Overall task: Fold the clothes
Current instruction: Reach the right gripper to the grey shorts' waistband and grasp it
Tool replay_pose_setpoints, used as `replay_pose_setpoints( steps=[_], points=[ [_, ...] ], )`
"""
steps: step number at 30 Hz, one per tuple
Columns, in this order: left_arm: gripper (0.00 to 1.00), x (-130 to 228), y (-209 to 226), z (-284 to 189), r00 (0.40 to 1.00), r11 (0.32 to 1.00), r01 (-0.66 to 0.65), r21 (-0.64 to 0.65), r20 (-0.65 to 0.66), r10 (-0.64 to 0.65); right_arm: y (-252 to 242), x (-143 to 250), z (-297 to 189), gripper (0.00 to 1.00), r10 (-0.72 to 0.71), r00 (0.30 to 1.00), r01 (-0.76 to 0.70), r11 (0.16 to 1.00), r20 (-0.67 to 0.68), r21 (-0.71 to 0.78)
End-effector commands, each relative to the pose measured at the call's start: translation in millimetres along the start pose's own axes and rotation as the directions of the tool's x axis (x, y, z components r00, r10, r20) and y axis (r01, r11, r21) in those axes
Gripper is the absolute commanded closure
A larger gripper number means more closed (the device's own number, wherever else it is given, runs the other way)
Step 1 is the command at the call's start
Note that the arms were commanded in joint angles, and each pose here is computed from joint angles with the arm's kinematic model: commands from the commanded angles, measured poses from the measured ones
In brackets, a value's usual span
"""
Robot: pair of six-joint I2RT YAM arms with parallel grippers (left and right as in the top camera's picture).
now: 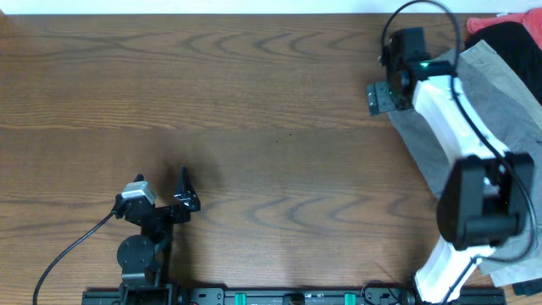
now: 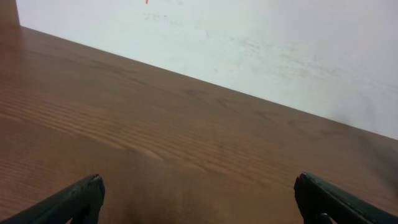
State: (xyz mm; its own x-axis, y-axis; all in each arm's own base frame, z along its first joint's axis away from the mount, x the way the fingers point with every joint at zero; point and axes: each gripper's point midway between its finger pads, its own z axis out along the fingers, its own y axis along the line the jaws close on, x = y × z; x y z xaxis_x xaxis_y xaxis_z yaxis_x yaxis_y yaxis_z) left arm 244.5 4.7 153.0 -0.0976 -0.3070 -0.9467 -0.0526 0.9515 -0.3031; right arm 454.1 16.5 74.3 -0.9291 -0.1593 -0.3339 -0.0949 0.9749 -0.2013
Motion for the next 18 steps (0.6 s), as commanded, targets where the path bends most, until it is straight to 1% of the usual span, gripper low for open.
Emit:
replay_pose_setpoints(
  steps=[1,5,9,10,18],
  points=[
    [0.02,14.4,6.0,1.2,0.999,1.000,0.001,-0.021,-0.038,-0.002,0.3,-3.0,19.2,0.08,-0.058,0.998,0.059,0.998,-0.007,0.019],
    [0.02,14.4,6.0,1.2,0.999,1.000,0.001,-0.021,-0.038,-0.002,-0.6,-6.3,41.7,0.12,-0.059,0.998,0.059,0.997,-0.003,0.046],
    [0.02,14.4,6.0,1.2,0.999,1.000,0.001,-0.021,-0.038,-0.002,1.4,-9.3,59.5,0.22,-0.082,0.997,0.082,0.996,0.007,0.041],
    [0.02,14.4,6.0,1.2,0.999,1.000,0.001,-0.021,-0.038,-0.002,1.5,-9.6,62.4,0.23,-0.088,0.996,0.088,0.995,0.008,0.042],
    [0.02,14.4,6.0,1.2,0.999,1.000,0.001,-0.021,-0.038,-0.002,-2.5,-7.4,85.9,0.25,-0.102,0.995,0.101,0.993,0.000,0.060]
  ],
)
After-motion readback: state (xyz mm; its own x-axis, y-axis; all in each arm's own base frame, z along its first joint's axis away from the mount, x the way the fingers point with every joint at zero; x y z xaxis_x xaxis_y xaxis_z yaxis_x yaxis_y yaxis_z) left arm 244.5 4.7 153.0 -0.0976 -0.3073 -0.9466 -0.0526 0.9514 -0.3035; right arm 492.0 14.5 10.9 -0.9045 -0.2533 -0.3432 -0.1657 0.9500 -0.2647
